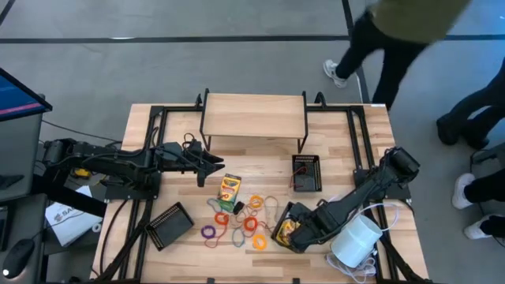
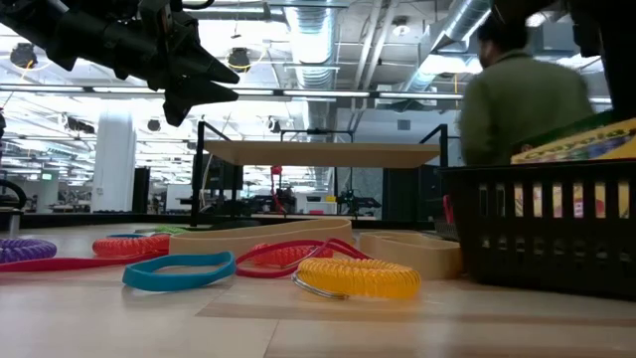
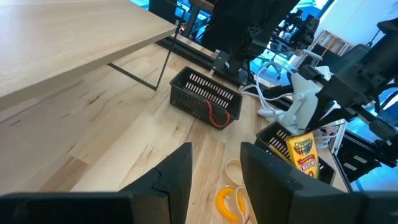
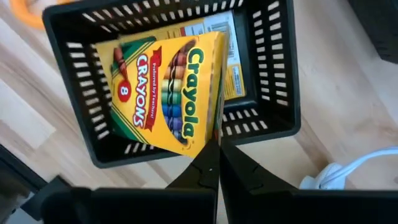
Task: Pick & Place Office Desk Supplies
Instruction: Put the right crayon box into the bottom right black bin, then put the crayon box into the bottom right black bin
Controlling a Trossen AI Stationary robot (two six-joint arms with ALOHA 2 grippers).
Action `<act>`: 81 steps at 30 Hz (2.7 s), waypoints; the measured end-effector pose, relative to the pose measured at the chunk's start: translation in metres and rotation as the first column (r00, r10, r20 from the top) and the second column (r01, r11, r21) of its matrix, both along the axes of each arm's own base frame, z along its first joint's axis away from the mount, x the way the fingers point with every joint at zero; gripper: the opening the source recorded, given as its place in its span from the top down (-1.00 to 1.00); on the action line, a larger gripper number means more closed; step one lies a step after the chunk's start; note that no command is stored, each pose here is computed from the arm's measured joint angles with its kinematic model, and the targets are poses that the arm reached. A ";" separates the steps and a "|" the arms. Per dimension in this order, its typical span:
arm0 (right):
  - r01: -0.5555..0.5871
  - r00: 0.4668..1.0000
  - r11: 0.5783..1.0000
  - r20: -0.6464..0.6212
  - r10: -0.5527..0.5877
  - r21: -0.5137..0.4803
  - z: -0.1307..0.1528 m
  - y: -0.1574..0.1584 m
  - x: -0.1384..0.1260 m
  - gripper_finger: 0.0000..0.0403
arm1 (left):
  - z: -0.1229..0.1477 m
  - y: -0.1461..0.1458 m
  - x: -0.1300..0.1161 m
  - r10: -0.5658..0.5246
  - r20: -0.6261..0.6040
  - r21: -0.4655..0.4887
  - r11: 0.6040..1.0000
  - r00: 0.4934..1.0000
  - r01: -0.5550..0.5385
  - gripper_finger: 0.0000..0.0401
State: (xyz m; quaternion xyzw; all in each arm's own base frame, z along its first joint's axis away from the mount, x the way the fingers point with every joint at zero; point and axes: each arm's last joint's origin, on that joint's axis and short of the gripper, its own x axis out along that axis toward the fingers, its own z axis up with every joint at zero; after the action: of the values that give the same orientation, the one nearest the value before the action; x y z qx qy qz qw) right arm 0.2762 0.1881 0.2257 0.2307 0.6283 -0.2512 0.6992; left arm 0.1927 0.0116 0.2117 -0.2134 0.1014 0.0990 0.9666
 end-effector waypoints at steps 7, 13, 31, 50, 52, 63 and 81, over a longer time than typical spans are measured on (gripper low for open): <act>0.002 1.000 1.000 -0.021 -0.002 -0.016 -0.011 -0.009 0.001 1.00 | 0.000 0.000 0.000 0.016 0.000 0.004 1.000 1.000 -0.016 0.35; -0.004 1.000 1.000 -0.011 0.004 -0.012 -0.014 -0.014 0.005 1.00 | 0.000 0.001 0.000 0.020 0.000 0.005 1.000 1.000 -0.020 0.35; -0.005 1.000 1.000 -0.013 0.005 -0.011 -0.014 -0.015 0.005 0.79 | -0.003 0.001 -0.001 0.021 -0.036 0.004 1.000 0.999 -0.021 0.35; 0.078 0.997 0.997 -0.003 -0.078 -0.028 0.012 -0.039 -0.003 0.59 | -0.022 -0.005 0.003 0.024 -0.141 -0.420 0.904 0.990 -0.082 0.12; 0.094 0.994 0.995 0.053 -0.092 -0.033 0.018 -0.045 -0.001 0.58 | -0.028 -0.009 0.006 0.013 -0.173 -0.445 0.891 0.985 -0.090 0.09; 0.085 0.960 0.995 0.271 -0.068 -0.052 0.030 -0.085 0.032 0.58 | -0.055 -0.033 0.017 -0.011 -0.308 -0.717 0.659 0.951 -0.225 -0.01; 0.116 0.837 0.993 0.540 -0.092 -0.011 0.044 -0.153 0.077 0.58 | -0.086 -0.032 0.016 0.051 -0.508 -0.602 0.693 0.860 -0.397 -0.10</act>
State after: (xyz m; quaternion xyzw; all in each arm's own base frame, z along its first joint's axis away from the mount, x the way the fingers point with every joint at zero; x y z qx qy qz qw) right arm 0.3533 0.0346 0.2698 0.3104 0.3877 -0.2276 0.8376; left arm 0.2083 -0.0208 0.1253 -0.5386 0.3255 0.2216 0.7449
